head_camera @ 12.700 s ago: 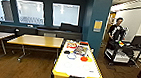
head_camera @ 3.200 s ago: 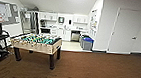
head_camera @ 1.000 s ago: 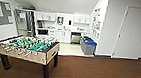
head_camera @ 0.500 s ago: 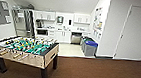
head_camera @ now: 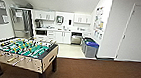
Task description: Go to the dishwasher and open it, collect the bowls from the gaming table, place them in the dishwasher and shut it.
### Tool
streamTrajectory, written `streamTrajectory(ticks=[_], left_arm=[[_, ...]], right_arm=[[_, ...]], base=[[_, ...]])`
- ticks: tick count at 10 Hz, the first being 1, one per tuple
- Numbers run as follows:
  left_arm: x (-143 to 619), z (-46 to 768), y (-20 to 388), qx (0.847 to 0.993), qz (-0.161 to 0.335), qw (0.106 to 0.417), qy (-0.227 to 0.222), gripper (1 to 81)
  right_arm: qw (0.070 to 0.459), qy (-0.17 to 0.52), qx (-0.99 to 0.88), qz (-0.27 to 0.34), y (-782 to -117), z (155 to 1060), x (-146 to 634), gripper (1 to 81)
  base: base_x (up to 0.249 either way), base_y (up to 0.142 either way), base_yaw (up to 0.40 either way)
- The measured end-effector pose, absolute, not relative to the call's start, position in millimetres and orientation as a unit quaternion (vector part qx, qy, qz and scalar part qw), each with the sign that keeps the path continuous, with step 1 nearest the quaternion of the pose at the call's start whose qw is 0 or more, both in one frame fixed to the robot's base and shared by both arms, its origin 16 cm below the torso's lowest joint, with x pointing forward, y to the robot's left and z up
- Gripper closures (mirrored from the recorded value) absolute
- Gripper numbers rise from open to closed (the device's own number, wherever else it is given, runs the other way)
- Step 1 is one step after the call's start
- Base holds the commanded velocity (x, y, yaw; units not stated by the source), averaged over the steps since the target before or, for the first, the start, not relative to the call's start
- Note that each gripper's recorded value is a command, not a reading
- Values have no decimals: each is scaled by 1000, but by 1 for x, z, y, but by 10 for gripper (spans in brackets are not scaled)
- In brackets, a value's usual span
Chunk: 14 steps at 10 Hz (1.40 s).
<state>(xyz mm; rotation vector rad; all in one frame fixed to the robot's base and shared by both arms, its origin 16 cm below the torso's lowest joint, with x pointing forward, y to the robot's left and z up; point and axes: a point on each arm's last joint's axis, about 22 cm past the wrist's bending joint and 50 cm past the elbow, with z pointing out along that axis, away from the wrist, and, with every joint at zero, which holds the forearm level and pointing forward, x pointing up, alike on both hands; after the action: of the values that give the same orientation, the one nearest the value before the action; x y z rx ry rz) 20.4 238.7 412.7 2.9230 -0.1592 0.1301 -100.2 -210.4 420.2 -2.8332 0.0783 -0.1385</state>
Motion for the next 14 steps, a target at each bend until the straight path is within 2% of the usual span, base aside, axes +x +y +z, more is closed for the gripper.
streamTrajectory(ticks=[4,9,11,12,14], left_arm=[[23,413,239,992,46,105,-54,811],[22,413,244,992,44,102,-54,811],[16,413,233,992,40,111,-54,811],[23,413,247,993,46,99,-54,811],[23,413,245,992,47,101,-54,811]], right_arm=[[153,27,-987,-50,-209,420,-97,811],[154,27,-987,-49,-207,420,-96,811],[147,26,-988,-47,-216,420,-102,811],[158,26,-986,-50,-202,421,-98,811],[156,25,-986,-51,-203,421,-96,811]], base=[[231,-70,0],[230,0,0],[231,0,0],[231,0,0],[231,0,0]])
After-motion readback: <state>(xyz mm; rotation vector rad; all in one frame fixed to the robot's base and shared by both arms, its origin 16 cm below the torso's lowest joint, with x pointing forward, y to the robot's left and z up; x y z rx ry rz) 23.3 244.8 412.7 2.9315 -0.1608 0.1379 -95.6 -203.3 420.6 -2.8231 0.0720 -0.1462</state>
